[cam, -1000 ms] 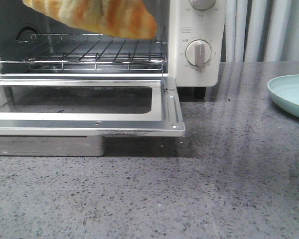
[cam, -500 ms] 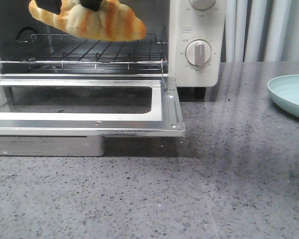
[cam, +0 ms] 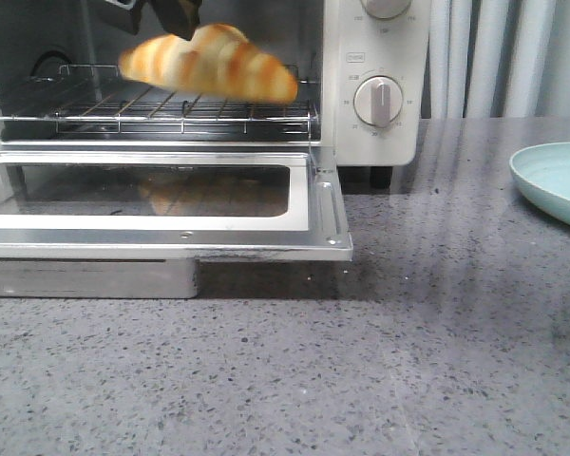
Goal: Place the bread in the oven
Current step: 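Lower the bread roll onto the wire rack and open the right gripper, then withdraw the right gripper from the oven back over the empty plate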
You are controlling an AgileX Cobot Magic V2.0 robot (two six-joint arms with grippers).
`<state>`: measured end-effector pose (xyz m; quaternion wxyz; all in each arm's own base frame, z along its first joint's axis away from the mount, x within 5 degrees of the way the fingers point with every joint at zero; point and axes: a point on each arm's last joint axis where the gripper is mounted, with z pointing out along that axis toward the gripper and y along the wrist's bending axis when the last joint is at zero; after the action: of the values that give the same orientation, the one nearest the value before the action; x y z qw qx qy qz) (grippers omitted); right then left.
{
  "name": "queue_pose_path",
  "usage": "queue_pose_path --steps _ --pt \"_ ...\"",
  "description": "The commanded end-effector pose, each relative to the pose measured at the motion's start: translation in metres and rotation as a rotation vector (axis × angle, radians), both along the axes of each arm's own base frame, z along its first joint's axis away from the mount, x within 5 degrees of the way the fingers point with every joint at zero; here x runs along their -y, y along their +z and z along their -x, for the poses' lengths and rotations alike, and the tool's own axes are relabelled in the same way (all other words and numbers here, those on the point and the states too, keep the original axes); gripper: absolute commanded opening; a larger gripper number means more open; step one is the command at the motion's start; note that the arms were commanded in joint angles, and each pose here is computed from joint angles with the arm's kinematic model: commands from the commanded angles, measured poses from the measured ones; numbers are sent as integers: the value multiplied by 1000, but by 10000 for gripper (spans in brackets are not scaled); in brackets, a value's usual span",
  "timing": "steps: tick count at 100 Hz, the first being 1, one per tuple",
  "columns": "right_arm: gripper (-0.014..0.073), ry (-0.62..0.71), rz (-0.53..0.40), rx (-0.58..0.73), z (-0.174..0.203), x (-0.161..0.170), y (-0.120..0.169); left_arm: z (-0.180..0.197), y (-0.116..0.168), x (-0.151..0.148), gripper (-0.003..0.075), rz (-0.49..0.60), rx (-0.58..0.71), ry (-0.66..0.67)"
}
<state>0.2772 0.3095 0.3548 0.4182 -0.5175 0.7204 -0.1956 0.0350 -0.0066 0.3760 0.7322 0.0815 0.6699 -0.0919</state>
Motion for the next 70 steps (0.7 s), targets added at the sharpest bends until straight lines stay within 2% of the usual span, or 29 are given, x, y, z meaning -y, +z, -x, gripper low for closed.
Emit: queue_pose_path --steps 1,24,49,70 --pt "435 25 -68 115 3 9 36 2 16 0 -21 30 83 -3" --pt "434 25 -67 116 4 8 37 2 14 -1 -22 6 69 9" --pt "428 42 -23 79 32 -5 35 13 7 -5 -22 -7 24 19" --pt "331 87 18 51 64 -22 32 36 -10 -12 -22 7 70 25"
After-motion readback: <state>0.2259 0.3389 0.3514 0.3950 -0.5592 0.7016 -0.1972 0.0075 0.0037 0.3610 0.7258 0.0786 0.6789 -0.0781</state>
